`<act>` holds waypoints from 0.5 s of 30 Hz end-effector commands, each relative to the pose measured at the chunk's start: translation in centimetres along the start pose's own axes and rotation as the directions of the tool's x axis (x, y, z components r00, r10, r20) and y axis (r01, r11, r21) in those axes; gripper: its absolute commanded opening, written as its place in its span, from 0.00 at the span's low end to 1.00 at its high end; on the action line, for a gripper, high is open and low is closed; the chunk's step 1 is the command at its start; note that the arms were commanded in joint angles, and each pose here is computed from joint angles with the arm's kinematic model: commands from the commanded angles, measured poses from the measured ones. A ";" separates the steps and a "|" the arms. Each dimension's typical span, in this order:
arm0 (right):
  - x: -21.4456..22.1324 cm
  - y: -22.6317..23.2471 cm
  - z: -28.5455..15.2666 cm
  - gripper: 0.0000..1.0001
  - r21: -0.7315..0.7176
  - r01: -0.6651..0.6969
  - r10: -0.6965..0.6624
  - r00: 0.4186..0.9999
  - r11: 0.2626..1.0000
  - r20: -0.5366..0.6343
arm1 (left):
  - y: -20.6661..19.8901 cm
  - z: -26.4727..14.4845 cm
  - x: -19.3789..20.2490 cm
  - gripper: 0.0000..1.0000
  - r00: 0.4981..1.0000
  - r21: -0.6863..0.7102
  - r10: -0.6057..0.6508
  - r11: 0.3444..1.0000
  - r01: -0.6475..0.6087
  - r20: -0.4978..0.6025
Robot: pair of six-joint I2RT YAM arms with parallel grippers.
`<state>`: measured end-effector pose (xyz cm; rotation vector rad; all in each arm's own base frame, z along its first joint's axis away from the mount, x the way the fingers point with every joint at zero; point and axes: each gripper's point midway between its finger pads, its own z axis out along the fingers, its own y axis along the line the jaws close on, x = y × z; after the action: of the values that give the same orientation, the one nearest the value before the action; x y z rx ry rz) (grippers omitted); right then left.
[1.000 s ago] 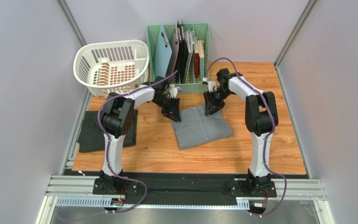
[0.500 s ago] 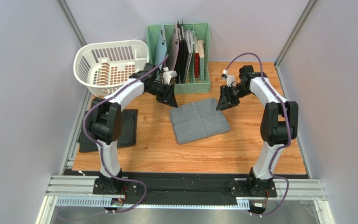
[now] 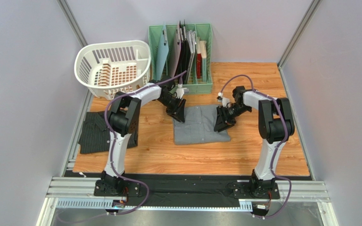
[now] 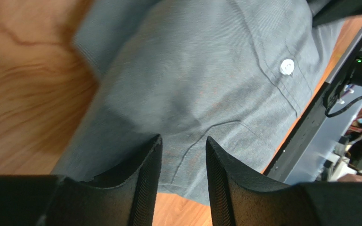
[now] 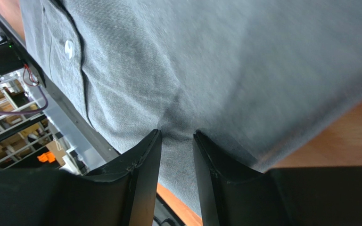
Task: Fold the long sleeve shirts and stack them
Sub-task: Fold the shirt
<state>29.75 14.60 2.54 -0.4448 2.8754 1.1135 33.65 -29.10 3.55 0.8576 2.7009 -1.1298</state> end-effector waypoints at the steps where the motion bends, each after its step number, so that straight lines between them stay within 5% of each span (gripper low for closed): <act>1: -0.9 2.0 -0.3 0.40 -0.010 0.048 -0.047 0.997 0.999 0.059 | 0.6 -3.4 -2.0 0.47 0.993 -0.049 0.104 0.994 -0.102 0.051; 5: -3.1 5.0 -4.6 0.44 -0.010 0.120 -0.117 0.980 0.993 0.159 | -4.4 -6.9 -2.8 0.51 0.967 0.029 0.192 0.980 -0.199 0.167; 8: -3.2 10.5 -9.0 0.50 -0.061 0.246 -0.219 0.932 0.967 0.288 | -10.1 -11.2 -1.8 0.61 0.900 0.033 0.327 0.936 -0.351 0.290; 10: -2.0 12.2 -9.9 0.72 -0.065 0.279 -0.242 0.909 0.958 0.338 | -14.1 -13.4 0.2 0.64 0.828 -0.036 0.451 0.884 -0.467 0.333; 12: -1.6 14.5 -12.1 0.95 0.001 0.385 -0.346 0.829 0.923 0.440 | -17.6 -15.6 1.7 0.99 0.764 -0.069 0.508 0.847 -0.527 0.398; 15: -1.3 16.1 -13.1 1.00 0.019 0.446 -0.387 0.754 0.895 0.530 | -20.0 -15.7 2.9 0.99 0.723 0.026 0.450 0.840 -0.541 0.523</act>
<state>28.74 16.37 19.94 -0.5990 2.3054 1.0547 25.54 -27.39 23.89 1.0818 2.0060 -1.0994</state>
